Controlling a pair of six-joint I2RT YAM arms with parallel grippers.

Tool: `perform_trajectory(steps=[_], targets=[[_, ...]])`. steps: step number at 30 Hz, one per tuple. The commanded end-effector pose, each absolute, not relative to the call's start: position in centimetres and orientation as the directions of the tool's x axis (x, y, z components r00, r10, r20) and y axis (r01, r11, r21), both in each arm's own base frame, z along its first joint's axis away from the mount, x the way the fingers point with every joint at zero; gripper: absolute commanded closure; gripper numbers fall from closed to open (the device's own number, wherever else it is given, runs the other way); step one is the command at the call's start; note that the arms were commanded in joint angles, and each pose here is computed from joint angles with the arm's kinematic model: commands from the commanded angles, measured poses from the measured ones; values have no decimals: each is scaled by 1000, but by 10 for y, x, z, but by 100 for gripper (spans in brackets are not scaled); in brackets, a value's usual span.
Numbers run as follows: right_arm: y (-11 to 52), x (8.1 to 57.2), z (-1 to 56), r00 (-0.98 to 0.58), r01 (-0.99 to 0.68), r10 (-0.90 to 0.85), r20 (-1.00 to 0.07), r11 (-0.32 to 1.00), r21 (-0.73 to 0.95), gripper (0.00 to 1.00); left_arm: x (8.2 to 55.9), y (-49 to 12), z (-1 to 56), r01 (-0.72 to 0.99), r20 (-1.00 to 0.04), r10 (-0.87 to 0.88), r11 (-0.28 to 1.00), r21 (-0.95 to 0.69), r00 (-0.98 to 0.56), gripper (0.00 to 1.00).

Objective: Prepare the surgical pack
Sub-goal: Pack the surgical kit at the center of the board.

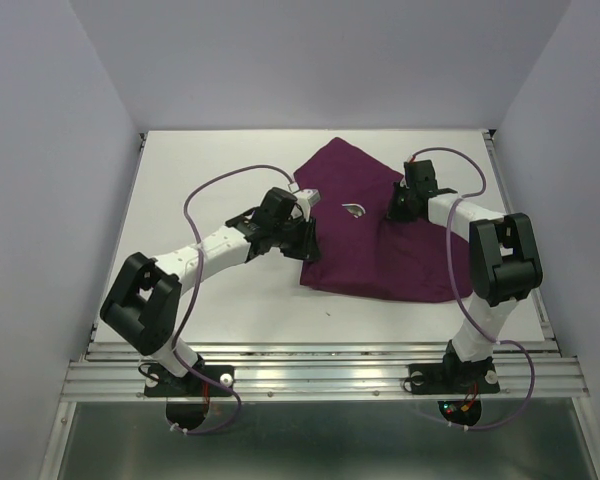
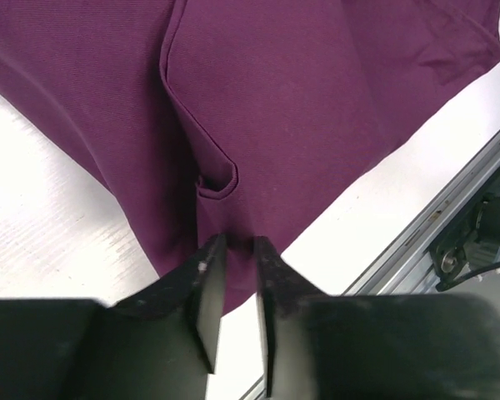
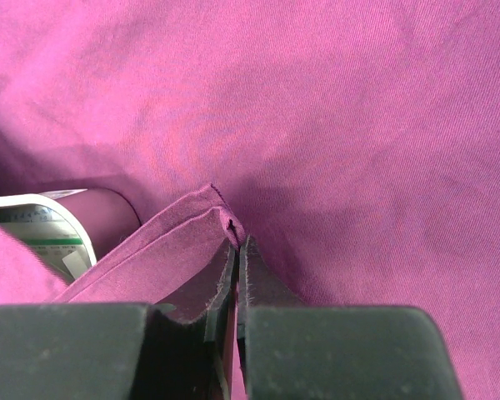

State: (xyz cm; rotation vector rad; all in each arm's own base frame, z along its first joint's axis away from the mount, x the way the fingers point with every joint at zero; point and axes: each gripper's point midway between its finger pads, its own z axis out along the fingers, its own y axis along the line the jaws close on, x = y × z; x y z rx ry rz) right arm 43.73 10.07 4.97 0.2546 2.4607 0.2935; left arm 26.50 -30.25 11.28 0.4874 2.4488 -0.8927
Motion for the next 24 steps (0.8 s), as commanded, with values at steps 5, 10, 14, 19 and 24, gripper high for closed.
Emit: perform_trajectory(steps=[5, 10, 14, 19, 24], targets=[[97, 446, 53, -749, 120, 262, -609, 957, 264, 99, 270, -302, 104, 468, -552, 162, 744, -476, -818, 89], [97, 447, 53, -747, 123, 266, -609, 956, 266, 99, 273, -300, 100, 446, -541, 151, 763, -469, -827, 100], [91, 448, 55, -736, 141, 266, -623, 960, 243, 99, 282, -289, 111, 409, -574, 101, 801, -438, -812, 100], [85, 449, 59, -716, 165, 275, -642, 960, 227, 99, 294, -266, 118, 326, -602, 13, 850, -414, -798, 100], [89, 452, 55, -722, 162, 284, -631, 956, 244, 99, 298, -262, 90, 281, -541, 17, 868, -409, -841, 100]])
